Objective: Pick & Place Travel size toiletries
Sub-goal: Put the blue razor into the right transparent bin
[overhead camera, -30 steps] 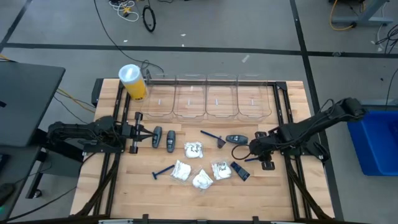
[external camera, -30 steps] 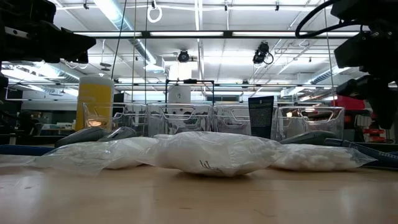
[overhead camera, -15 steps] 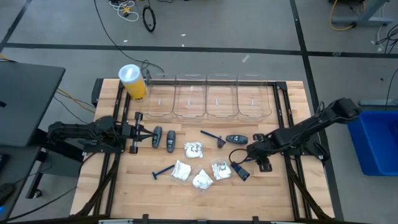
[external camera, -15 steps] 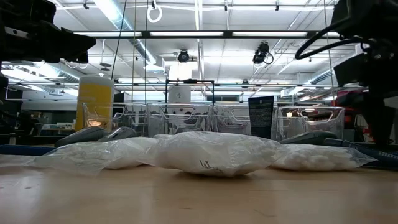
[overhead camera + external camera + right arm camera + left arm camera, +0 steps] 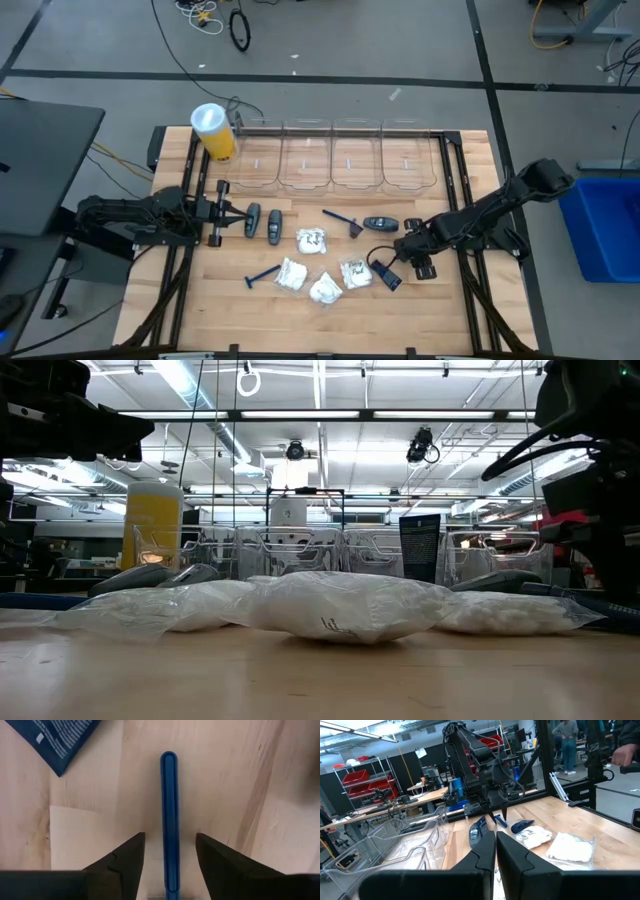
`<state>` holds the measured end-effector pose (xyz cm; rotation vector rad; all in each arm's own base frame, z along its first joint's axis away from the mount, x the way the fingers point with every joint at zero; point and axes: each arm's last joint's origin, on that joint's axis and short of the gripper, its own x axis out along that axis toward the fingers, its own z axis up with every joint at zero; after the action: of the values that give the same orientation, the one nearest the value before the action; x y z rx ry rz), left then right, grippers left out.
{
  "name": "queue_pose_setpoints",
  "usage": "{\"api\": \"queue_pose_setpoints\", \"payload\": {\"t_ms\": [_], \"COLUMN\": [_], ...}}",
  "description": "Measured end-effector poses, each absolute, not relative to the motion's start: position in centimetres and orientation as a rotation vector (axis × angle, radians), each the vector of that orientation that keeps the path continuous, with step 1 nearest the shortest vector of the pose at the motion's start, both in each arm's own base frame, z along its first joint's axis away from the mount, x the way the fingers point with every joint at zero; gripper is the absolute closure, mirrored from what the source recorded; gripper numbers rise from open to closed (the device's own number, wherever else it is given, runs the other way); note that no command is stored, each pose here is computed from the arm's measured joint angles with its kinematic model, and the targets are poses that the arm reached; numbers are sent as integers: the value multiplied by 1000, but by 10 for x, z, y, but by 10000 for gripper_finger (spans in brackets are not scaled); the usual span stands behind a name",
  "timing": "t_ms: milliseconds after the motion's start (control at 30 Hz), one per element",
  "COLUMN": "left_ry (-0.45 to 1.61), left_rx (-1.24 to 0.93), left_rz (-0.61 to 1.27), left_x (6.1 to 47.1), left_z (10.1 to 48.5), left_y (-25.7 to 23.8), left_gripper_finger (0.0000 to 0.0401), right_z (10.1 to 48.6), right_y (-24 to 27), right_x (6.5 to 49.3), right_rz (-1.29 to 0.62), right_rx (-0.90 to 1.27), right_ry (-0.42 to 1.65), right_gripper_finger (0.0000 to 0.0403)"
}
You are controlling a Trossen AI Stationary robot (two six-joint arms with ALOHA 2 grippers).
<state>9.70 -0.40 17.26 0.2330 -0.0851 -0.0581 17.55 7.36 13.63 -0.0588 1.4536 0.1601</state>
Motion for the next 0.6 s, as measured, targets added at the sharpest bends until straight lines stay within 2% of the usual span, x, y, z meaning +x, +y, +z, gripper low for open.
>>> {"api": "queue_pose_setpoints", "payload": {"t_ms": [600], "left_ry": [-85], "left_rx": [233], "left_rz": [-58], "left_x": [97], "left_z": [173], "left_y": [-4], "left_gripper_finger": [377], "right_z": [136], "right_y": [74], "right_x": [175], "right_rz": [161], "right_rx": [-64], "right_ry": [1456], "right_gripper_finger": [299]}}
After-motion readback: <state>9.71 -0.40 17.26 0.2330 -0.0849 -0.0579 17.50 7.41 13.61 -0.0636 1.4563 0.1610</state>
